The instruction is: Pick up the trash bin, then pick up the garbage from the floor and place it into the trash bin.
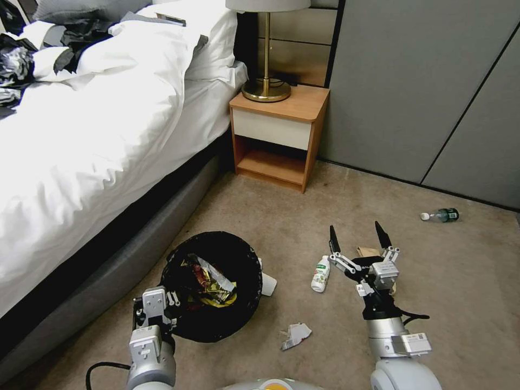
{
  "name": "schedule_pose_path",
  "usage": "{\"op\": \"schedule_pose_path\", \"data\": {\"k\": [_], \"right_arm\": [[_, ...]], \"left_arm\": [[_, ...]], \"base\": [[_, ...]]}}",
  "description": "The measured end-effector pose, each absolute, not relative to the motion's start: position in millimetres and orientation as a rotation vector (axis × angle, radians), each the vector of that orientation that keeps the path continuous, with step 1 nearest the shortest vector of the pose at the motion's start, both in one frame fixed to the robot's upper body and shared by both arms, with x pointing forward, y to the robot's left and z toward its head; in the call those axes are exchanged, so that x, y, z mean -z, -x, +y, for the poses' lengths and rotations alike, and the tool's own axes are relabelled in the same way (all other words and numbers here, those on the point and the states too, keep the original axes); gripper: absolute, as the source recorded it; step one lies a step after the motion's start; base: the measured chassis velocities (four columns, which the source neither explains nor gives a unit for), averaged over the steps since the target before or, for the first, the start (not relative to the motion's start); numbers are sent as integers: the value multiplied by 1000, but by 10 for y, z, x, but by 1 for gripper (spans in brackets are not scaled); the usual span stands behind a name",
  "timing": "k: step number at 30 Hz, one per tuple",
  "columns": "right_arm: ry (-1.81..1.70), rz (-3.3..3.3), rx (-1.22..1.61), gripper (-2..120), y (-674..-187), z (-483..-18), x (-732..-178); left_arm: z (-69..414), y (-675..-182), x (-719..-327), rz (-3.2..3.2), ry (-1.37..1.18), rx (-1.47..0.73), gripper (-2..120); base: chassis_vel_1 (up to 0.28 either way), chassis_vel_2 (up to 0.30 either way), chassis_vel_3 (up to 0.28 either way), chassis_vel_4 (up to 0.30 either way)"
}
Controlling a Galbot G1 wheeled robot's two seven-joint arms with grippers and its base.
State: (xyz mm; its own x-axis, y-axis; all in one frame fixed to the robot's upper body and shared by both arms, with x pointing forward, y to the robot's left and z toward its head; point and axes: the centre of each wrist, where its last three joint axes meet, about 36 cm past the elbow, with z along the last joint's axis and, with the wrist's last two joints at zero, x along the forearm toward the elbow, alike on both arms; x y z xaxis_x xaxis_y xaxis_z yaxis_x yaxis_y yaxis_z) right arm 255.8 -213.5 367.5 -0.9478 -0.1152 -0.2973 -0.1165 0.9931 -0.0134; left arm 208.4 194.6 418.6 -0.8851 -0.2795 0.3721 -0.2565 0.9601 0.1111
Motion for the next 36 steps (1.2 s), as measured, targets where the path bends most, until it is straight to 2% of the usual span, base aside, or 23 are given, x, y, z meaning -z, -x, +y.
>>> {"op": "schedule_pose_path", "data": {"k": [21, 28, 36], "right_arm": [[192, 2835, -18, 100, -2607, -2101, -3692], [469, 2887, -58, 100, -3043, -1776, -3830], [862, 2949, 132, 100, -3162, -1989, -3437]], "left_arm": [[1947, -2084, -4186, -2719, -387, 82, 1], [1946, -2084, -4186, -2719, -387, 82, 1], [1947, -2084, -4186, -2719, -387, 82, 1]], "base": [[0, 0, 0, 0], [0, 0, 0, 0], [0, 0, 0, 0]]}}
